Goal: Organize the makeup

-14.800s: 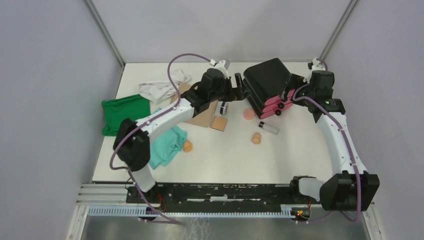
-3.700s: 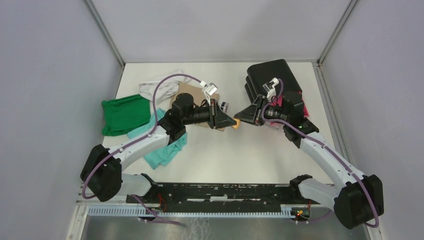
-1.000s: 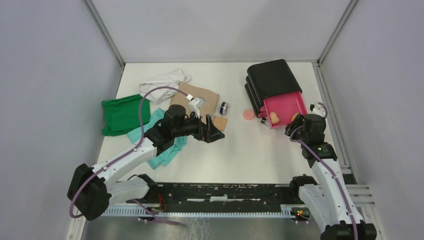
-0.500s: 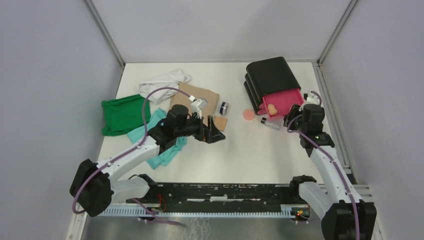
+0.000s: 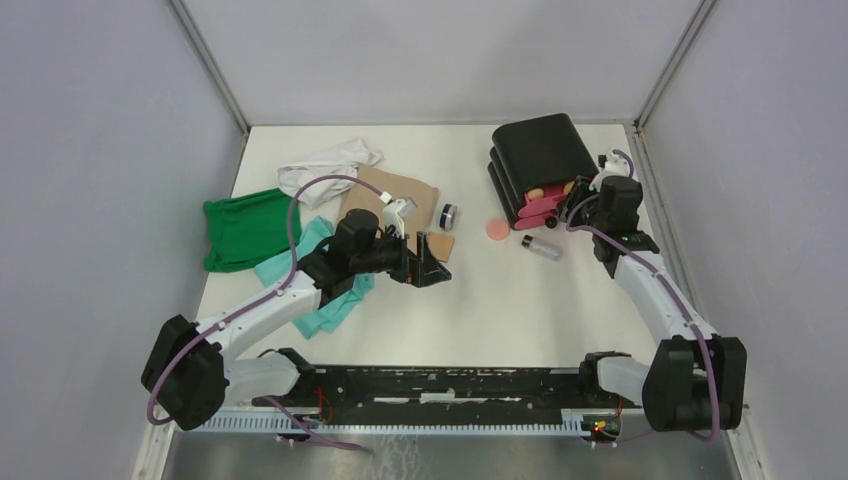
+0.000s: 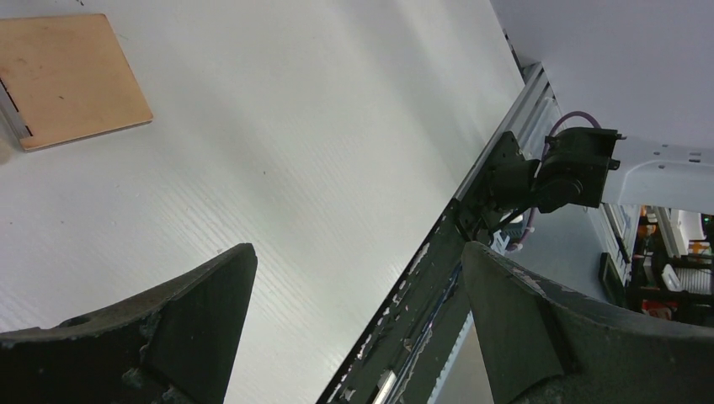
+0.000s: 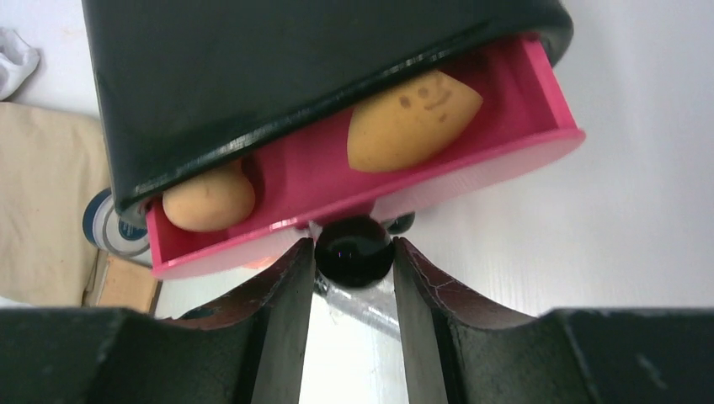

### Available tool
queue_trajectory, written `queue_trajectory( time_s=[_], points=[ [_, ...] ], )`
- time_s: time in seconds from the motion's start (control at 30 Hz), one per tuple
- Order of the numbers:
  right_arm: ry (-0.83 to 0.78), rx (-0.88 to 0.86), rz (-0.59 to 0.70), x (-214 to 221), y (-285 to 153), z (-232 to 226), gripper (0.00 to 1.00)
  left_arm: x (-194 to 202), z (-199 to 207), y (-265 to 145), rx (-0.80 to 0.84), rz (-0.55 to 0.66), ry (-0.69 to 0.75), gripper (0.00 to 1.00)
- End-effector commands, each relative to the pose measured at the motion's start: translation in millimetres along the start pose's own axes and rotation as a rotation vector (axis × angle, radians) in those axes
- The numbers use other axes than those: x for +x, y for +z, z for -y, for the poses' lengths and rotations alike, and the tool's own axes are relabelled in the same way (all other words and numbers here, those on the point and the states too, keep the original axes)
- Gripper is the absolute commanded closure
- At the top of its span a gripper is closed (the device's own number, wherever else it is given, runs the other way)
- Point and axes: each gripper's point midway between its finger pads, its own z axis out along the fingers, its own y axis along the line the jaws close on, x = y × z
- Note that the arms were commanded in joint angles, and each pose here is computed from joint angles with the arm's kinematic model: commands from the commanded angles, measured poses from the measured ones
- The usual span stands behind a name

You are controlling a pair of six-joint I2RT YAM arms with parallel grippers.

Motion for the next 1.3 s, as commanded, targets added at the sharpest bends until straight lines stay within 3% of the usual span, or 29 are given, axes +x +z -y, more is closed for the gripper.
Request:
queue_trajectory(
  time_s=[0.0, 0.3, 0.63, 0.83, 1.03, 1.27],
  points=[
    [-0.025, -0.041, 0.126, -45.1, 15.4, -12.8, 0.54, -9.1, 5.9, -0.2, 0.026, 0.022, 0.053, 0.01],
    [-0.037, -0.037, 0.090, -51.2, 40.1, -14.0, 0.49, -12.5, 8.8, -0.9, 0.031, 0.026, 0.054, 0.01],
    [-0.066, 0.064, 0.120, -24.1, -10.9, 11.8, 0.36, -17.9, 11.4, -0.3, 0.029, 0.029, 0.047, 0.01],
    [-0.068, 0.061, 0.067, 8.7, -4.5, 19.9, 0.39, -20.9, 15.5, 0.7, 0.046, 0.026, 0.057, 0.01],
    [-0.198, -0.053, 0.190, 17.5, 5.6, 12.3, 0.39, -18.7, 15.3, -2.8, 0.041, 0.033, 0.062, 0.01],
    [-0.235, -0.050, 0.183, 13.1, 22.7, 13.2, 0.37, -19.9, 17.7, -2.6, 0.055, 0.040, 0.057, 0.01]
  ],
)
